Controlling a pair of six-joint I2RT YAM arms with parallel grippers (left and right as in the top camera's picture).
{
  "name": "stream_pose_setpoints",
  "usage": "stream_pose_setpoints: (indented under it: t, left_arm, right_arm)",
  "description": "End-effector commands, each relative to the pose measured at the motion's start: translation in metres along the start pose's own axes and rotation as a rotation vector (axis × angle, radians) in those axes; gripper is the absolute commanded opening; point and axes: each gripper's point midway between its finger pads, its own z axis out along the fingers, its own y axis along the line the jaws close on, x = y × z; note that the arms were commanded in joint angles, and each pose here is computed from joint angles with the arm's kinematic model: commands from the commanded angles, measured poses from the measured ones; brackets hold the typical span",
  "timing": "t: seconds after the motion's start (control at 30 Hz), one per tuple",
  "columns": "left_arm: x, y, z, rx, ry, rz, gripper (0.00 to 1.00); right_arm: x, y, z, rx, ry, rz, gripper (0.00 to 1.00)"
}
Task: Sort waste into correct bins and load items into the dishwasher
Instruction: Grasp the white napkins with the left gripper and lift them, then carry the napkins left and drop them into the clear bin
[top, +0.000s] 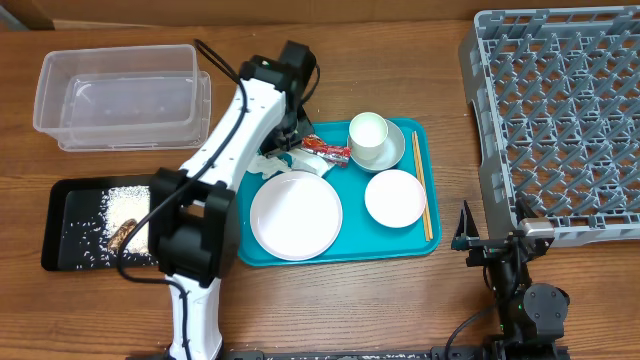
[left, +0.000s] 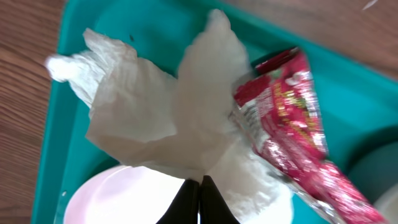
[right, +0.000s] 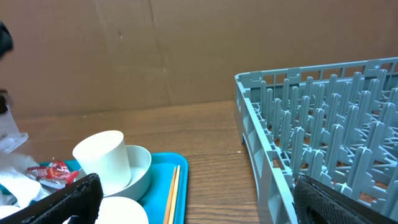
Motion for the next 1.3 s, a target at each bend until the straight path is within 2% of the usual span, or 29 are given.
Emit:
stream_pose_setpoints:
  t: [0.0,0.4,0.57,0.87,1.2,1.23,1.27]
  left_arm:
    - [-0.01,-0.003,-0.037,0.058,-0.078,0.025,0.04]
    - [-0.019,0.021,-0.083,0.028,-0.204,0.013,0.04]
    - [-0.031,0.034,-0.114,0.017,-0.322,-0.01,0.04]
    - [-0.102,0.089,-0.174,-0.044,-0.662,-0.194,0.04]
    - [-0.165,0.173,-0.177,-0.088,-0.746,-0.425,0.05]
    - [-0.168,0.181,-0.176,-0.085,-0.741,-0.443,0.07]
    - [-0.171,0.188,-0.175,-0.078,-0.732,-0.458,0.13]
  right_arm:
    - [0.001,-0.003,0.0,0.013,-0.007,0.008,1.0]
    - [0.001,-0.003,0.0,0.013,-0.007,0.008,1.0]
    - [0.001,-0.003,0.0,0.013,-0.007,0.008,1.0]
    - [0.001,-0.003,0.0,0.013,-0.007,0.008,1.0]
    - [0.001,-0.003,0.0,0.013,-0.007,0.008,1.0]
    - [0.001,-0.003,0.0,0.013,-0.007,0.008,1.0]
    - [0.001,-0.003,0.0,0.013,-0.007,0.008,1.0]
